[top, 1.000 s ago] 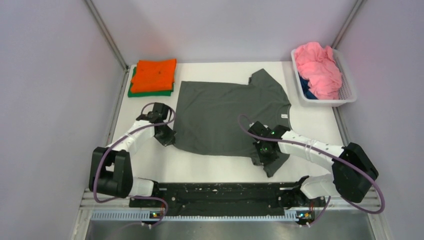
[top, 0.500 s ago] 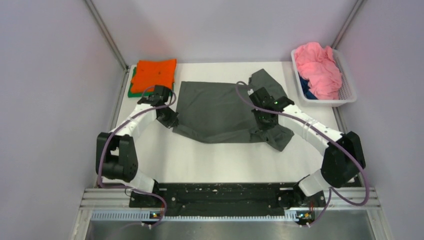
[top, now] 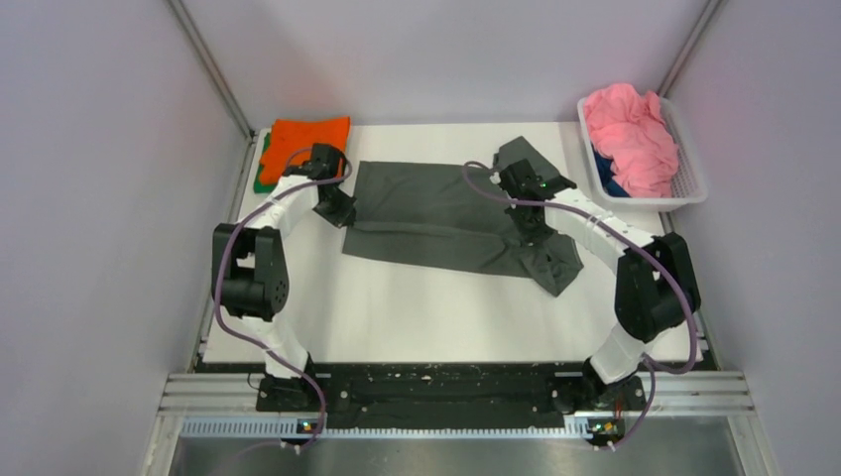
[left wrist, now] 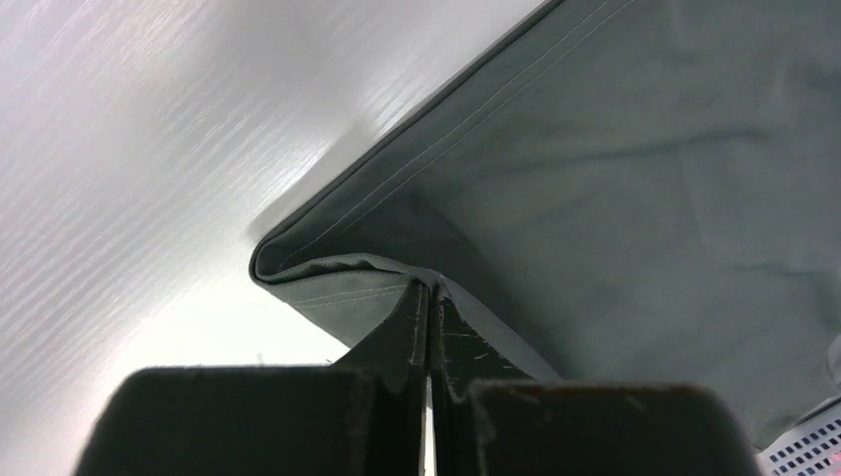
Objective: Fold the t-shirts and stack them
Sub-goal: Fold the flattened tshirt in 1/3 of the way
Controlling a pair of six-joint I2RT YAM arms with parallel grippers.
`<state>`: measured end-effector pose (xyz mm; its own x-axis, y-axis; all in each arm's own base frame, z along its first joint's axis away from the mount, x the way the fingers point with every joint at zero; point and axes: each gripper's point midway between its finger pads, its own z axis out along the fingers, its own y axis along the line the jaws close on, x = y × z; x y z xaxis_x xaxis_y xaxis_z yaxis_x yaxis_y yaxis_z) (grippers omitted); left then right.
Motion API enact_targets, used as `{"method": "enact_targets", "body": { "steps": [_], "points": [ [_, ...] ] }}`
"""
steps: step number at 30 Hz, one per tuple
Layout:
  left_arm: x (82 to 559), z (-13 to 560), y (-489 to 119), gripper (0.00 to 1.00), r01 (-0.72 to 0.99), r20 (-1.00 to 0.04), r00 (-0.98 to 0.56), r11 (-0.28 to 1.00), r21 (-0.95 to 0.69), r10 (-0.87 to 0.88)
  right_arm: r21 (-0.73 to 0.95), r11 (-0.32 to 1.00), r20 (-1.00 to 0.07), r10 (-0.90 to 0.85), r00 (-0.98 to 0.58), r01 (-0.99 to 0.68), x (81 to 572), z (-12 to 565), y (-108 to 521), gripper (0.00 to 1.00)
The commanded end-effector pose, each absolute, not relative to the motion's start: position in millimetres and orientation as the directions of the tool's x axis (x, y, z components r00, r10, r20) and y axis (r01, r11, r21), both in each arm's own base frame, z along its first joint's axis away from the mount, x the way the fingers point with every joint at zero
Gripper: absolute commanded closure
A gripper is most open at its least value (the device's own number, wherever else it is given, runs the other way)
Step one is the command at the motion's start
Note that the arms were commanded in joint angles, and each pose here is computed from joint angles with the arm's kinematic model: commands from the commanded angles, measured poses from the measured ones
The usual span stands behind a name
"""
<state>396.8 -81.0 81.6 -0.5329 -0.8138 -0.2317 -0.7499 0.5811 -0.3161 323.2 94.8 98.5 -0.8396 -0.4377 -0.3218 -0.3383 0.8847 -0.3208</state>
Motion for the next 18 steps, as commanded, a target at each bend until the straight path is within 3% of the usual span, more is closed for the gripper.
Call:
{"method": "enact_targets", "body": {
  "steps": [1, 6, 13, 18],
  "points": [
    [416, 86, -78, 1.0, -0.754, -0.25, -0.517, 0.574, -0.32, -0.818, -0.424, 0.821, -0.327, -0.532, -0.781, -0.382, 346, 114, 77, 1.0],
    [424, 75, -82, 1.0, -0.753, -0.228, -0.531, 0.578, -0.315, -0.816, -0.515, 0.682, -0.316, -0.714, -0.625, -0.519, 372, 124, 79, 1.0],
    [435, 73, -78, 1.0, -0.756, -0.257, -0.52, 0.579, -0.305, -0.814, -0.558, 0.323, -0.191, -0.946, -0.261, -0.764, 396, 116, 99, 1.0],
    [442, 71, -76, 1.0, -0.759, -0.266, -0.522, 0.583, -0.29, -0.811, -0.527, 0.286, -0.132, -0.958, -0.255, -0.8, 416, 103, 97, 1.0]
  ]
}}
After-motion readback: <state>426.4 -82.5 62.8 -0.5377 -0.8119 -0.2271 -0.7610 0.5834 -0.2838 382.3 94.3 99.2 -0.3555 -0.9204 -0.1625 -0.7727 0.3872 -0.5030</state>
